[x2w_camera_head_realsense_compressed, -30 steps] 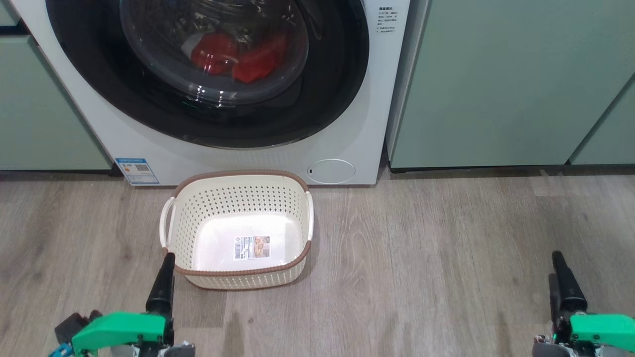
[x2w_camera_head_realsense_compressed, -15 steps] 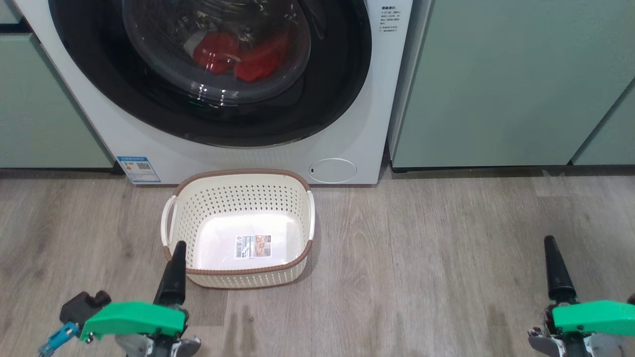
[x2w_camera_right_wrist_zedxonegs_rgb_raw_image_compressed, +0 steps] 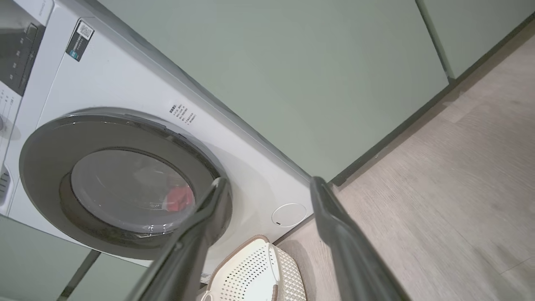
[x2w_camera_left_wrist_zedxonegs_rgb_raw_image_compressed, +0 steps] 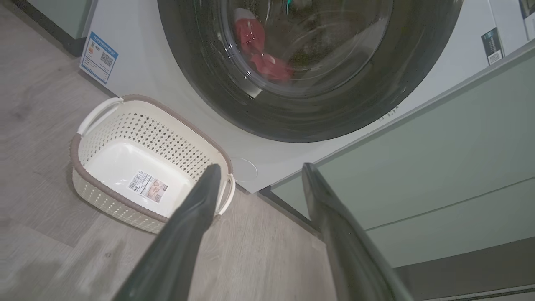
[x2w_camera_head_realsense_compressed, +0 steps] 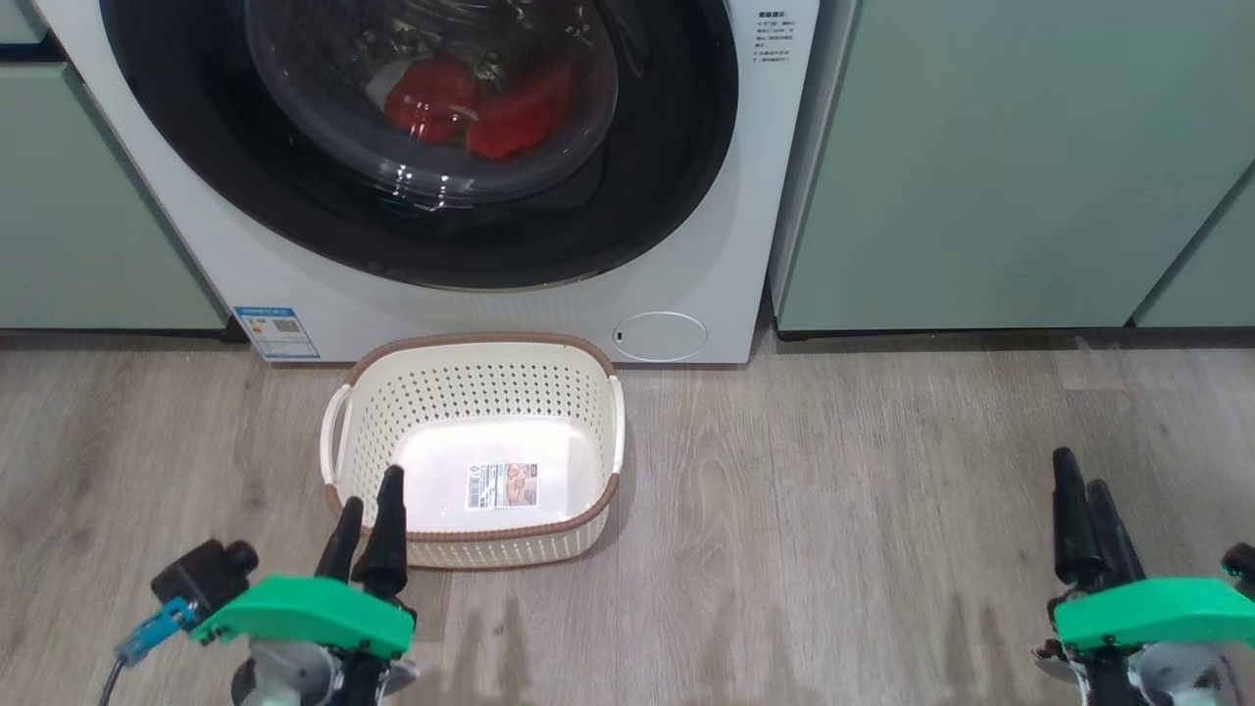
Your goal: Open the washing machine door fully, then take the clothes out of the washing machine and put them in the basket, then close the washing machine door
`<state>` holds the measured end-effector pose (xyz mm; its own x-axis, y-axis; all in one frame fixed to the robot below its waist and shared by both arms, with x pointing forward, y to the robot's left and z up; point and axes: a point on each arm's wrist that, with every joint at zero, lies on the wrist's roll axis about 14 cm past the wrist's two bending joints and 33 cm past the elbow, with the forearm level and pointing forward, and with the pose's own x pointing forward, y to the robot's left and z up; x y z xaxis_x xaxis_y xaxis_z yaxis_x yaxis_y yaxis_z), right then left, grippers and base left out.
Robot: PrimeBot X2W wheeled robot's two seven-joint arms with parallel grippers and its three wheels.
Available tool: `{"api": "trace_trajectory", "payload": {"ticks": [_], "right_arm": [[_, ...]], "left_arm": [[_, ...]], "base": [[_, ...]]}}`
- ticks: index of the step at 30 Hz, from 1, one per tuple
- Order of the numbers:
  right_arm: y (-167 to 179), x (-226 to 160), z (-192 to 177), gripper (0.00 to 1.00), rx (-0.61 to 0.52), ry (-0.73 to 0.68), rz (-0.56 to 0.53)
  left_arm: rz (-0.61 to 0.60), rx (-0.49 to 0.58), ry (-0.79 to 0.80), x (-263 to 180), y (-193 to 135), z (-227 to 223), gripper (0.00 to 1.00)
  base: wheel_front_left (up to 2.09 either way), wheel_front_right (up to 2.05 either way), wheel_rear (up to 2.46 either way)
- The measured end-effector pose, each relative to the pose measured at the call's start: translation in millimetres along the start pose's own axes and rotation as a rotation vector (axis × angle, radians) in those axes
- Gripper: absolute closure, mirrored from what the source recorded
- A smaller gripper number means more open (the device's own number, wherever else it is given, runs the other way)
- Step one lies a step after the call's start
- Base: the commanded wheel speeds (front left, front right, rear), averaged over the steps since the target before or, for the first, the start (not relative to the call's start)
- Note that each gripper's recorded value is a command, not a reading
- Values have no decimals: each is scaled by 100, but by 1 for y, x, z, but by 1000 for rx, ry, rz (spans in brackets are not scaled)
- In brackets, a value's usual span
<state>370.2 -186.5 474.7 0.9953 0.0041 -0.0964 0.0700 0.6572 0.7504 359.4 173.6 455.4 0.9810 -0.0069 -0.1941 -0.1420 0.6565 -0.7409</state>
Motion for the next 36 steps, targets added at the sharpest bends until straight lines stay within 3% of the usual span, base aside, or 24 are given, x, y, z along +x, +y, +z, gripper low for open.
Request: {"api": "trace_trajectory", "payload": {"ticks": [23,36], "right_arm": [[20,3,4,0,-347,-32,72],[27,2,4,0,-532,-53,103]], "left_arm": [[-6,382,-31,4,-13,4,0],[-35,537,-99,5,-27,14,0]], "base": [[0,0,0],[0,0,0]]}}
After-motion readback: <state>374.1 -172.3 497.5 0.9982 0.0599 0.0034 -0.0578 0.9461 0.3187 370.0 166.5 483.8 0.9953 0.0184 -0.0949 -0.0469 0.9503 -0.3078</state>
